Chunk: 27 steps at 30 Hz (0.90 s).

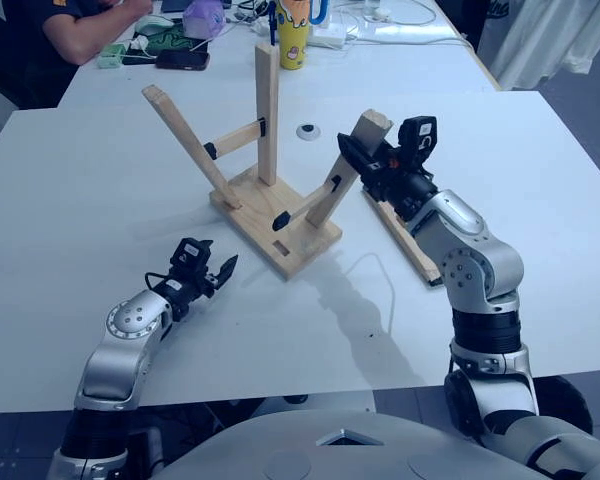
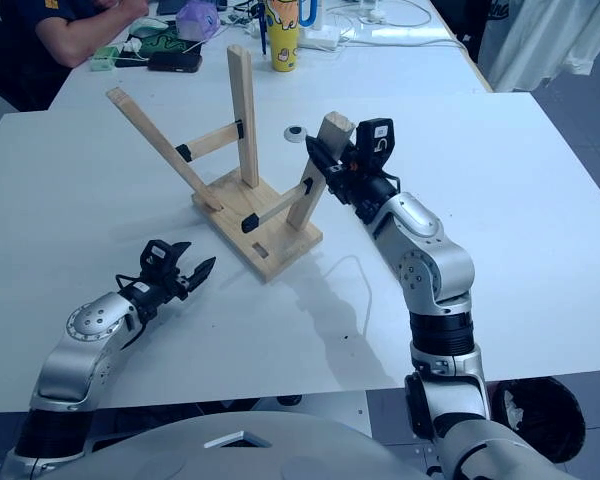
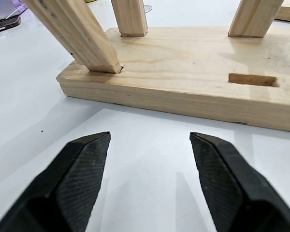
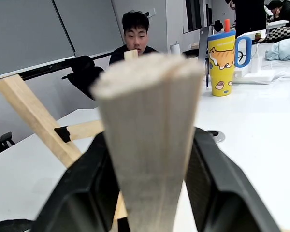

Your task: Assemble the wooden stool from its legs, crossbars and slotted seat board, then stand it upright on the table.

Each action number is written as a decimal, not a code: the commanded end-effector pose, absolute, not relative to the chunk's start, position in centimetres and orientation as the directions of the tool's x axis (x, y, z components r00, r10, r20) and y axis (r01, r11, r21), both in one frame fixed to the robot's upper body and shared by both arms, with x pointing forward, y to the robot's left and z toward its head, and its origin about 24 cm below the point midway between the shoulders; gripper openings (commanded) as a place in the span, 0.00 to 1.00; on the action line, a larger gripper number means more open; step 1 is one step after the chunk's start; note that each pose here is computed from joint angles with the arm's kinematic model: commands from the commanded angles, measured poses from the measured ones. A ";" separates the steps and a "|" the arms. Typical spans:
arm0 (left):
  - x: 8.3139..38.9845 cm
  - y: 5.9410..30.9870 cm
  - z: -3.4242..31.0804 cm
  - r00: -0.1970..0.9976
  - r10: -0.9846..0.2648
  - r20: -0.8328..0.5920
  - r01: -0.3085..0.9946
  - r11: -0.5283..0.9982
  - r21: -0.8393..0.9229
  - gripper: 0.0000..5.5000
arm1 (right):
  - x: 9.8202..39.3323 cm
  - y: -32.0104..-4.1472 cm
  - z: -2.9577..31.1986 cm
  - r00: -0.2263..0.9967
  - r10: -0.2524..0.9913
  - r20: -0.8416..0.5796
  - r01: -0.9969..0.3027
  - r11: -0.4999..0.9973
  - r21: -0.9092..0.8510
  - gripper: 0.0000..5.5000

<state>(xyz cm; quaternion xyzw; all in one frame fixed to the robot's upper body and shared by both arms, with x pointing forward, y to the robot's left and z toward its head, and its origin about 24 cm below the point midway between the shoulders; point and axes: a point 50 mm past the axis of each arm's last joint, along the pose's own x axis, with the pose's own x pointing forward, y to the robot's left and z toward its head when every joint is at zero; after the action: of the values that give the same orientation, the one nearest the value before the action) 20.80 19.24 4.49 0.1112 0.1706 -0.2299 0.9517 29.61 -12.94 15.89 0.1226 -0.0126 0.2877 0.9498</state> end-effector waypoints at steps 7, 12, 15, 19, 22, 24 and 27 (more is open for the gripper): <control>20.1 19.2 4.4 0.846 -0.379 -0.377 0.453 0.882 0.131 0.55 | 31.9 -16.3 25.6 0.810 0.432 0.396 -0.514 0.849 0.125 0.34; 20.1 19.2 4.4 0.849 -0.373 -0.375 0.446 0.885 0.130 0.55 | 33.9 -20.9 19.1 0.941 0.336 0.035 -0.335 0.942 -0.009 0.34; 20.1 19.2 4.4 0.851 -0.368 -0.374 0.441 0.888 0.131 0.55 | 33.1 -22.9 14.6 0.916 0.333 -0.224 -0.349 0.936 -0.035 0.39; 20.0 19.2 4.3 0.856 -0.360 -0.372 0.432 0.892 0.130 0.55 | 31.1 -23.3 10.5 0.806 0.383 -0.451 -0.420 0.907 0.021 0.50; 20.0 19.1 4.3 0.857 -0.358 -0.370 0.429 0.894 0.129 0.55 | 30.1 -22.8 9.2 0.756 0.402 -0.515 -0.446 0.894 0.043 0.58; 20.0 19.0 4.3 0.858 -0.357 -0.369 0.428 0.895 0.129 0.55 | 29.6 -22.6 8.7 0.732 0.410 -0.544 -0.459 0.887 0.051 0.64; 20.0 19.0 4.3 0.860 -0.353 -0.368 0.423 0.897 0.128 0.55 | 29.0 -22.5 8.1 0.703 0.411 -0.581 -0.469 0.881 0.056 0.71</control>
<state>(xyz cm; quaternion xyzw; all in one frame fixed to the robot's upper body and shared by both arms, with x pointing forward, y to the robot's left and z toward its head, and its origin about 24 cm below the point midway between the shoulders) 20.09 19.02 4.27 0.0992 0.1694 -0.2078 0.9583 29.59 -22.46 8.42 -0.0376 0.2850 0.2353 0.9284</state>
